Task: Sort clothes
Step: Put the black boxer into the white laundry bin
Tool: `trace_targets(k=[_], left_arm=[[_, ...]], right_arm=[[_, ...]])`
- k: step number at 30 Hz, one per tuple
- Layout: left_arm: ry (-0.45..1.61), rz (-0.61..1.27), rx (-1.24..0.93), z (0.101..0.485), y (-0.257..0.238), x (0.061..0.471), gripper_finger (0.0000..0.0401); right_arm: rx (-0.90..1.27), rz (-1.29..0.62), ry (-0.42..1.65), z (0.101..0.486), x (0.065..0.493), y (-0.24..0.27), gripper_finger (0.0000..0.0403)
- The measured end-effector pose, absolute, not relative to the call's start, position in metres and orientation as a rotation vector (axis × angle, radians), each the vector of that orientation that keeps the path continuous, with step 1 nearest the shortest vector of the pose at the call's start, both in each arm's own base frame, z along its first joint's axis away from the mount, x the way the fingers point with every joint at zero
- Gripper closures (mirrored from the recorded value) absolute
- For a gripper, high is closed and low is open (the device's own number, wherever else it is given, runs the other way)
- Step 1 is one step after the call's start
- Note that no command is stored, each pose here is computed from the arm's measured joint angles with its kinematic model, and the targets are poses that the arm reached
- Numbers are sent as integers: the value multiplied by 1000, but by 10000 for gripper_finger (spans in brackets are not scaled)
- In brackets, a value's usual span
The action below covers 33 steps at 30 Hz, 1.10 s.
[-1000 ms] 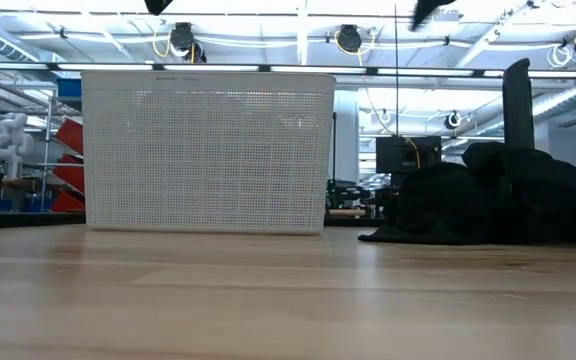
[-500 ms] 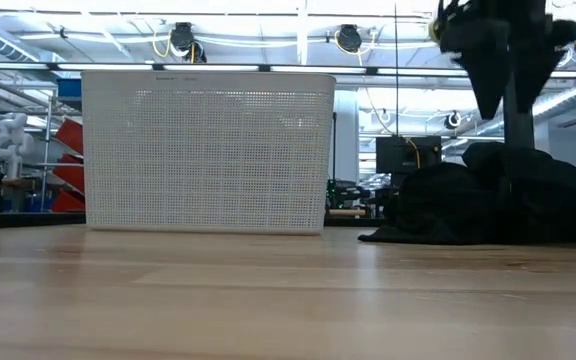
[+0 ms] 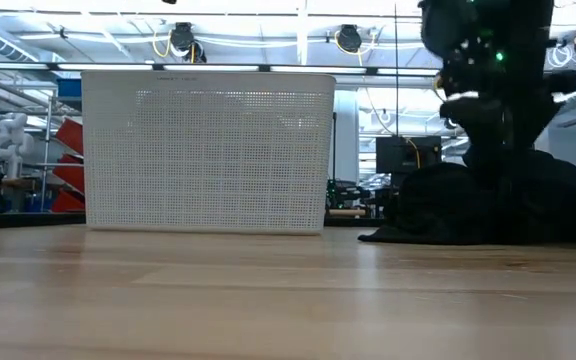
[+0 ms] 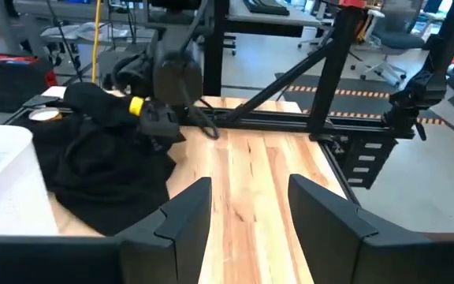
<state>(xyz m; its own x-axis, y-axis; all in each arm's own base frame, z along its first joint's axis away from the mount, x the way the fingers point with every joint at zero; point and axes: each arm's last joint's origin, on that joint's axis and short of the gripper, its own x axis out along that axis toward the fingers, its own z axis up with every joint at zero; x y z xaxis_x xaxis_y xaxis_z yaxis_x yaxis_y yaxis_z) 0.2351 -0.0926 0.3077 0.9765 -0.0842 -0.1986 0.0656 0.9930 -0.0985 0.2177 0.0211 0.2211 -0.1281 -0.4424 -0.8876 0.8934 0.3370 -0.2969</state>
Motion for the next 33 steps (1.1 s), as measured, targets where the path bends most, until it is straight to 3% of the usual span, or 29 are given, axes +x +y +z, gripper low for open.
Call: trace_targets(k=[4, 10, 11, 19, 29, 33], left_arm=[[219, -89, -72, 302, -96, 241, 223], [254, -81, -134, 295, -98, 245, 223], [251, -83, -136, 295, -98, 246, 223], [228, -86, -146, 298, -98, 246, 223], [232, -124, -151, 298, -100, 246, 223], [217, -153, -156, 300, -101, 246, 223]], right_arm=[[483, -1279, 1220, 206, 210, 16, 154], [474, -1268, 1308, 198, 203, 15, 365], [469, -1249, 1319, 198, 204, 16, 383], [516, -1094, 1283, 228, 222, 33, 399], [602, -616, 965, 328, 250, 103, 401], [594, -383, 831, 351, 255, 131, 402]])
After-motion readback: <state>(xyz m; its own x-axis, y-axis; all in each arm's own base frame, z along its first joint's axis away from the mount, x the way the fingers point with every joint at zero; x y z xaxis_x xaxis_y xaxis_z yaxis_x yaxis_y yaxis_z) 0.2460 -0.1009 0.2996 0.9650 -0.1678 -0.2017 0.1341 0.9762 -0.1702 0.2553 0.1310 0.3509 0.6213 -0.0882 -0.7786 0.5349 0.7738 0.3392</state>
